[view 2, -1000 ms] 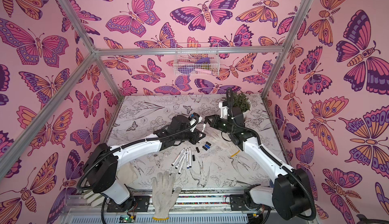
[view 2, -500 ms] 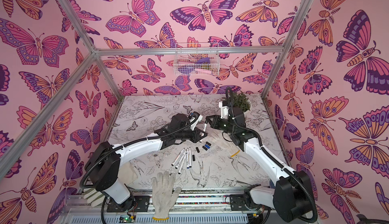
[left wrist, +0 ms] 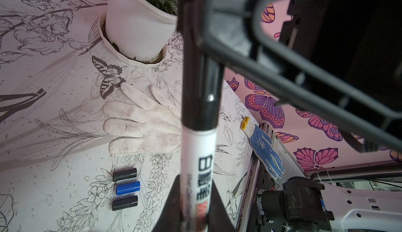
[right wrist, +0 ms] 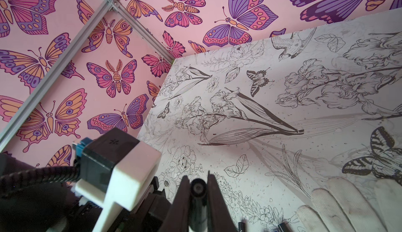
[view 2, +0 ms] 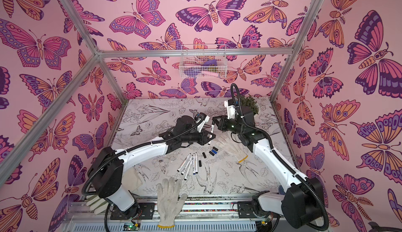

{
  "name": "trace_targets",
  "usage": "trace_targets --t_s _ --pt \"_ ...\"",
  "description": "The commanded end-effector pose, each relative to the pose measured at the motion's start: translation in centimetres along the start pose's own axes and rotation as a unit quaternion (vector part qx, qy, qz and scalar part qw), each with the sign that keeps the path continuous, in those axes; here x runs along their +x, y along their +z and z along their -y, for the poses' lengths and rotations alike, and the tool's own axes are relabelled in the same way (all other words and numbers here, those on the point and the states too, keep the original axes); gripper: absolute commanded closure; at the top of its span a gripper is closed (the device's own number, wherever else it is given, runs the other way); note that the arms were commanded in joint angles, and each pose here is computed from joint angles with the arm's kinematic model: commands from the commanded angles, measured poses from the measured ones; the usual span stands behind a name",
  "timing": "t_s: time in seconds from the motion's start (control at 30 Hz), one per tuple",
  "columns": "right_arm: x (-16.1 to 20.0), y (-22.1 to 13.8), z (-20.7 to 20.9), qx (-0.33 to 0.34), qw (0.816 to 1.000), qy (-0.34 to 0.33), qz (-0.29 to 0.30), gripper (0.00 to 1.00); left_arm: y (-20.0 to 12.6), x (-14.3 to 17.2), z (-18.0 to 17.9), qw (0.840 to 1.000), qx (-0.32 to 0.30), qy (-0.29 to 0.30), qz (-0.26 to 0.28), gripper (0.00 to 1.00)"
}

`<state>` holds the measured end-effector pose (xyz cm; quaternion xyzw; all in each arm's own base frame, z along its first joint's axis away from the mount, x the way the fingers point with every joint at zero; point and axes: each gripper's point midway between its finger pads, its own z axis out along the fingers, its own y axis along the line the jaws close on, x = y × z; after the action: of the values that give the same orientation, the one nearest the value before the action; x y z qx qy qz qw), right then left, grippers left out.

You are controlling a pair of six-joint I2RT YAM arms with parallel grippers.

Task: Insert pens into pen caps
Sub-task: Put on the pen cap to the pen.

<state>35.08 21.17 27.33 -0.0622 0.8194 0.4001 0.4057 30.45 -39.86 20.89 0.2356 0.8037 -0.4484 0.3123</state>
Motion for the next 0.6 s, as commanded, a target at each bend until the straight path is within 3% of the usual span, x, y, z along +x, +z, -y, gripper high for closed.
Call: trace_targets --t_s 0.0,0.17,0.57 --pt "7.4 -1.0 -2.0 -0.061 0.985 0.033 -0.161 1.0 -2.7 -8.4 -2.3 0.986 -0.071 -0.02 0.151 1.0" --pt "10.0 -1.3 -1.1 -0.051 0.974 0.057 -0.214 1.0 -3.3 -9.5 -2.6 0.983 -0.078 -0.021 0.166 1.0" --pt "13.3 -2.6 -0.5 -0.038 0.956 0.092 -0.276 1.0 -4.2 -10.6 -3.8 0.977 -0.098 -0.027 0.185 1.0"
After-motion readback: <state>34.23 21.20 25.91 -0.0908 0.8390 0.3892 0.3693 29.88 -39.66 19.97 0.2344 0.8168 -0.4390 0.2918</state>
